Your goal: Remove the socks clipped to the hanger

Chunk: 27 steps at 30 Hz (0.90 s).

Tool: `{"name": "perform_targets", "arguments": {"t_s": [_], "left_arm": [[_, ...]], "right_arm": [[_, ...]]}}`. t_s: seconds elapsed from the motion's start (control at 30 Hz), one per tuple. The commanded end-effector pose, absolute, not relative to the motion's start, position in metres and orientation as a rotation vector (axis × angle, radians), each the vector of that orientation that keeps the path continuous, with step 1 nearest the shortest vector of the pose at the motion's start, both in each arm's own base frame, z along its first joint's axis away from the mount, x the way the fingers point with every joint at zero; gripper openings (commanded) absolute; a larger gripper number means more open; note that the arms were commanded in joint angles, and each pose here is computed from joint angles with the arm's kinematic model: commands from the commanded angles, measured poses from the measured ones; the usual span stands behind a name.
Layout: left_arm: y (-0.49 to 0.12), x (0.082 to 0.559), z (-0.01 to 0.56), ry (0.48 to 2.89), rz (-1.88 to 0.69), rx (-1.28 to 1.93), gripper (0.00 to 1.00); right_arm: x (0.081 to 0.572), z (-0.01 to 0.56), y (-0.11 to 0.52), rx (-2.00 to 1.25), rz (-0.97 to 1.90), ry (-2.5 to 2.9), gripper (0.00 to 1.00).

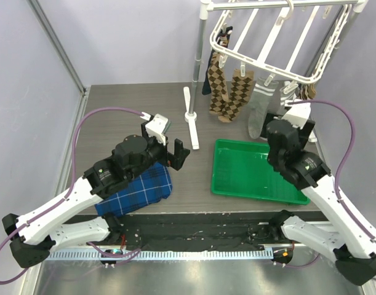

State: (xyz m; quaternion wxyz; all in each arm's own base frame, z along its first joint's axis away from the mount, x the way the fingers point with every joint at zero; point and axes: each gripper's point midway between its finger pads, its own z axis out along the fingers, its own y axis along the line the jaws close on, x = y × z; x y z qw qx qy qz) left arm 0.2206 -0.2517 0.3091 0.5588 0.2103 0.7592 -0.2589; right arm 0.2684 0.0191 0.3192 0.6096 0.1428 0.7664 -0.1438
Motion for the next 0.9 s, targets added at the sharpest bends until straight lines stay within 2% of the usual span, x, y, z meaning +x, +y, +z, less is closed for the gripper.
{"name": "perform_targets", "arguments": {"t_s": [0.0,0.13,0.5,0.73,0.87], "left_arm": [[-0.25,0.218,0.332,1.725,-0.642,0.484,1.0],[-0.25,0.219,0.331,1.725,-0.64,0.481,1.0],[-0.252,0.218,0.33,1.729,-0.646,0.492,1.0],[-0.256,0.216,0.328,1.732,-0.657,0.516,1.0],[-0.257,0.216,0.327,1.733,-0.654,0.524,1.0]], "right_arm": [[0.284,0.314,-0.002,0.298,-0.344,1.836,0.83],[0.288,0.312,-0.033,0.386,-0.379,1.819,0.77],[0.322,0.299,-0.089,0.525,-0.2,1.82,0.76],[0.351,0.283,-0.097,0.499,-0.101,1.809,0.73],[0.367,0.286,-0.093,0.429,-0.055,1.771,0.65]]}}
